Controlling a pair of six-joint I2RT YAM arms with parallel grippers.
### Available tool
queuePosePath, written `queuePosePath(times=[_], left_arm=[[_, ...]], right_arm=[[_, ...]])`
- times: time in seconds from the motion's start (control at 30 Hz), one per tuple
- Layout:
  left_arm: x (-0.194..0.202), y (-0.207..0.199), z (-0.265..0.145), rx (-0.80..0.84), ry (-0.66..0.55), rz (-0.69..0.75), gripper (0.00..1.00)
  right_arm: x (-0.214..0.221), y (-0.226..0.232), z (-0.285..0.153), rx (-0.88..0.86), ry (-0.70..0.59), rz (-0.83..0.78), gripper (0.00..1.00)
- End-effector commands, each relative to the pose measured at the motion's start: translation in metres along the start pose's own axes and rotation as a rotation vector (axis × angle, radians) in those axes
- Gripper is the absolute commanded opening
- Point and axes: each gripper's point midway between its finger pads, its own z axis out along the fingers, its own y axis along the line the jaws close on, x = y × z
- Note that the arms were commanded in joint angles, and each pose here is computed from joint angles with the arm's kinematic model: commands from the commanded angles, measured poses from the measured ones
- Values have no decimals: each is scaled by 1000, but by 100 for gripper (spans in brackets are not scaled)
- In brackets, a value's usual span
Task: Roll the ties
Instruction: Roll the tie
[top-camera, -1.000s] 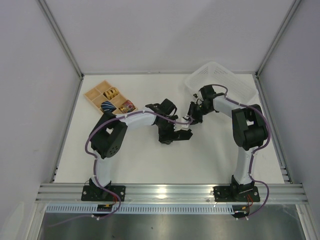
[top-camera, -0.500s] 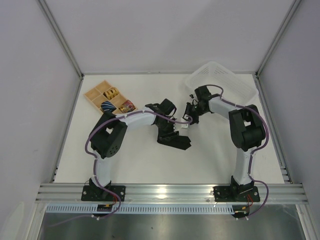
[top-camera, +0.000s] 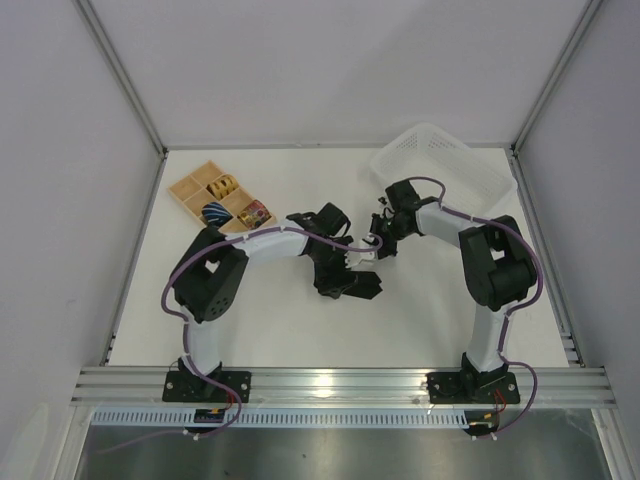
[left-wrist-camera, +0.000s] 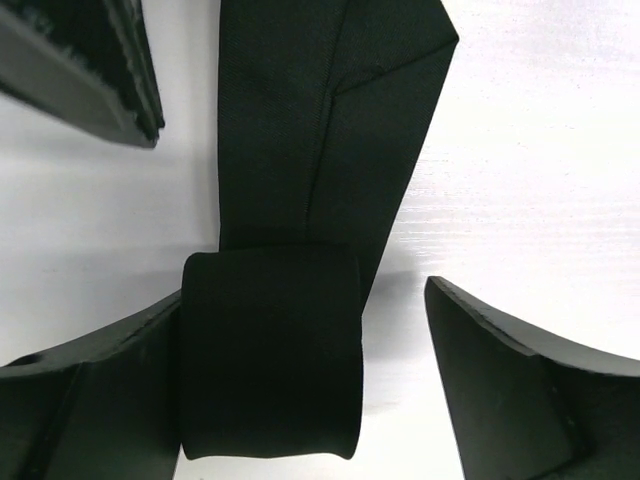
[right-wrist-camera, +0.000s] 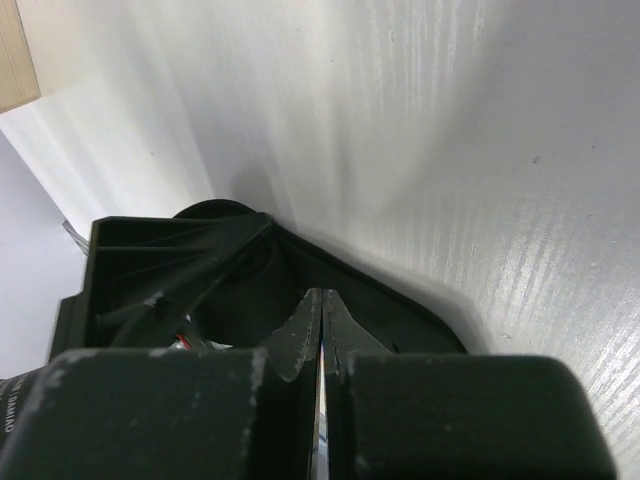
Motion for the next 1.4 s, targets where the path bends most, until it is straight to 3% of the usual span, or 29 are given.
queuePosePath(times=[0.0, 0.1, 0.33, 0.5, 0.57, 0.67, 0.7, 0.77, 0.83, 0.87, 0.9, 1.07, 1.37], left_arm=[[-29, 0, -26, -60, -119, -16, 94], [-50, 4, -55, -137, -280, -50, 100], [-66, 21, -99, -252, -409, -68, 100], [-75, 31, -152, -404, -560, -177, 100], [-71, 29, -174, -474, -610, -297, 99], [-55, 26, -188, -525, -635, -506, 77], [-53, 19, -192, -509, -667, -619, 59], [-50, 8, -189, -456, -657, -671, 55], [-62, -2, -192, -385, -659, -544, 75], [-59, -9, -186, -349, -624, -501, 90], [-68, -14, -192, -323, -611, -338, 100], [-46, -6, -165, -320, -411, -1, 100], [-46, 15, -100, -158, -227, 45, 100]], right_arm=[[-4, 10, -12, -8, -51, -42, 2], [-4, 9, -10, -2, -53, -45, 2], [-3, 14, -8, 9, -50, -74, 4], [-3, 15, -10, 35, -58, -113, 6], [-5, 13, -7, 45, -54, -117, 6], [-13, 16, -3, 47, -65, -131, 5], [-14, 19, -2, 38, -62, -132, 5], [-16, 26, -2, 25, -62, -135, 5], [-14, 31, -6, 19, -74, -148, 5], [-11, 32, -7, 19, -73, -152, 7], [-10, 35, -12, 10, -80, -157, 9], [6, 23, -21, 17, -64, -138, 16], [12, 24, -28, -13, -62, -111, 16]])
